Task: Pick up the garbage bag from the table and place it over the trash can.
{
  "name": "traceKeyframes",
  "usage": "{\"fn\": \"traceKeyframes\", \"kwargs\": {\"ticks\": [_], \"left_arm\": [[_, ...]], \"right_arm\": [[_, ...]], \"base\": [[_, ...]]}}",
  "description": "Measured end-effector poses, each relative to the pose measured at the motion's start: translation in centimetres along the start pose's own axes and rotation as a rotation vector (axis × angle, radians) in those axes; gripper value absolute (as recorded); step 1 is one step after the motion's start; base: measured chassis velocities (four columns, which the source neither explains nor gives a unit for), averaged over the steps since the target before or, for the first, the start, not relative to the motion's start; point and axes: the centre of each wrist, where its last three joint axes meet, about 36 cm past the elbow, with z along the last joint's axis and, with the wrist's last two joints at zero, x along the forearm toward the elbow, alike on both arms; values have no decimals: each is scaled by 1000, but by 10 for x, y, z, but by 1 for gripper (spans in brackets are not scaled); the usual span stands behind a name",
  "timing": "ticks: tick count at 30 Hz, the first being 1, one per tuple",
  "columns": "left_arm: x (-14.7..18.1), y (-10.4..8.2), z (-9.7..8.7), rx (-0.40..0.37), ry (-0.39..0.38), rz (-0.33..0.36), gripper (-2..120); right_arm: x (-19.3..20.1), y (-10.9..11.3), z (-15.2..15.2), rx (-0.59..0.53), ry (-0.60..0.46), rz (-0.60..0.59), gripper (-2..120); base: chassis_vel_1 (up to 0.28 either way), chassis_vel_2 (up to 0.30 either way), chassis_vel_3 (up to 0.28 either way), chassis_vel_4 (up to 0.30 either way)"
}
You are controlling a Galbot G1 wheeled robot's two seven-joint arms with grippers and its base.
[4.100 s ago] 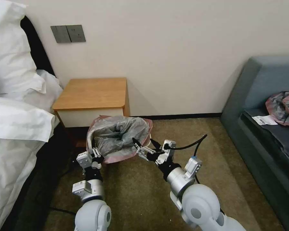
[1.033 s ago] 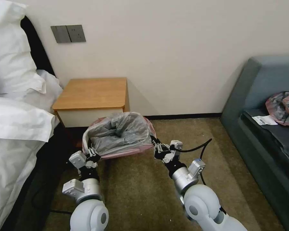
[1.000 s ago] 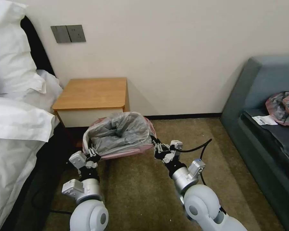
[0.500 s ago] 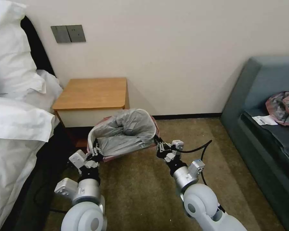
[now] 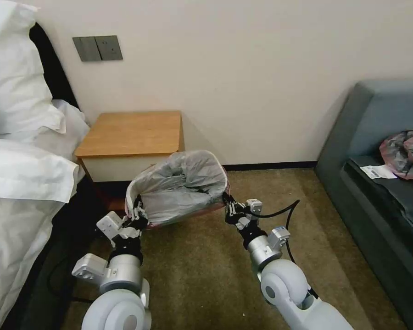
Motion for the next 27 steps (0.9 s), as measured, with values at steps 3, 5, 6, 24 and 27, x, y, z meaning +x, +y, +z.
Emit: {"fn": "traceKeyframes", "kwargs": {"ticks": [3, 5, 6, 24, 27], "left_arm": [[0, 0, 0, 4, 1, -3, 7], [0, 1, -1, 5, 1, -5, 7], [0, 1, -1, 6, 1, -7, 7], [-10, 9, 2, -14, -9, -35, 7], [-13, 12, 4, -19, -6, -44, 7]], "right_arm": [[-1, -3, 5, 16, 2, 6, 0], [-1, -4, 7, 23, 4, 9, 0], [-1, -5, 9, 26, 6, 11, 0], [19, -7, 13, 104, -18, -27, 35], [25, -8, 12, 118, -29, -35, 45]], "base": [[0, 0, 0, 0], [0, 0, 0, 0], [0, 0, 0, 0], [0, 0, 0, 0], [0, 0, 0, 0]]}}
